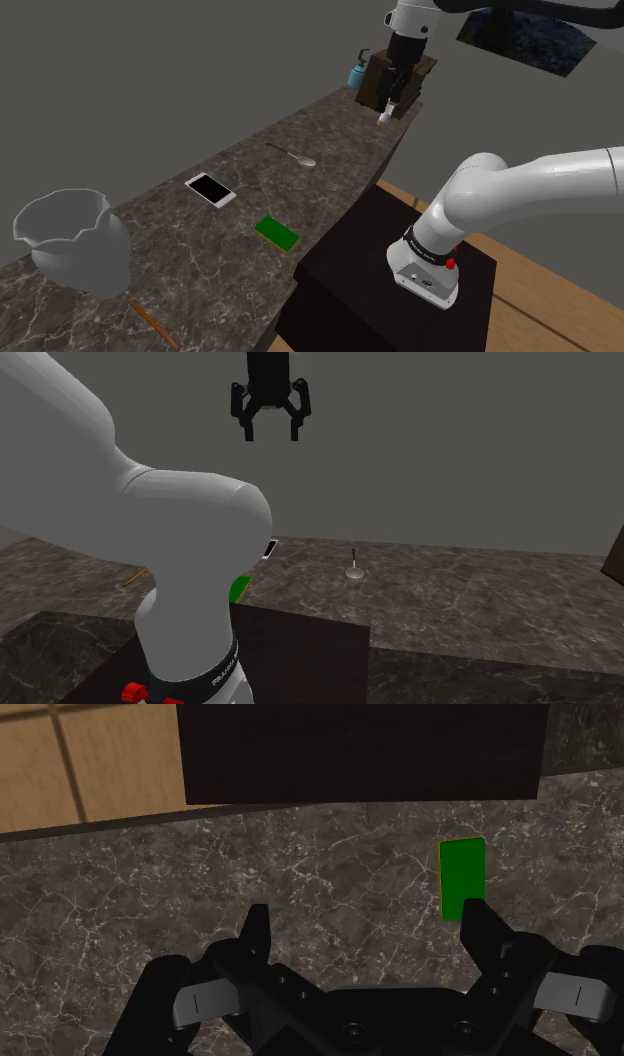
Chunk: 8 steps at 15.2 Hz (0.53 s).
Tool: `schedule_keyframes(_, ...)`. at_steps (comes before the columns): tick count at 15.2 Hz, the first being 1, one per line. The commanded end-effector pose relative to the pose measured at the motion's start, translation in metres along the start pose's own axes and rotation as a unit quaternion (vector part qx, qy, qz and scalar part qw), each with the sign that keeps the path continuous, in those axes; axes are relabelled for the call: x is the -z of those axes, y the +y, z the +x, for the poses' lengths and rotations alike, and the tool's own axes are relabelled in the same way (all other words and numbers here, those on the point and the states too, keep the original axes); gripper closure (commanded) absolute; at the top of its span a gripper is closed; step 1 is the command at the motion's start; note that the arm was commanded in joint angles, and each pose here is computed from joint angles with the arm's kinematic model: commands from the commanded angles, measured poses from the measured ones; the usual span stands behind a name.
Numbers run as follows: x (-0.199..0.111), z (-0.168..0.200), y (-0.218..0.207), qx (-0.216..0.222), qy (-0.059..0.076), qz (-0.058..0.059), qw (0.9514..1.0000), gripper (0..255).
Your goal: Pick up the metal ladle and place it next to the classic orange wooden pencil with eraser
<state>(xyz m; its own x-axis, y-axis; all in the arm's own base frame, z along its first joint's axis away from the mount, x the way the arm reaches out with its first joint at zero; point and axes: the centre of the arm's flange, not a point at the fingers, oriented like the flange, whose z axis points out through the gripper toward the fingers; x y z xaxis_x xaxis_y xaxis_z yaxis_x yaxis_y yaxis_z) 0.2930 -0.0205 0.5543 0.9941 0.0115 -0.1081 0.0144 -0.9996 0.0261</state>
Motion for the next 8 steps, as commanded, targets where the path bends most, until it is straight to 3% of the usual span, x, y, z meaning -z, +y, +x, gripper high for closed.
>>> schedule_keyframes(1, 0.0, 0.0, 0.0, 0.0, 0.0, 0.0, 1.0, 0)
schedule_keyframes(8, -0.062, 0.06, 0.033, 0.008, 0.006, 0.011, 0.9999, 0)
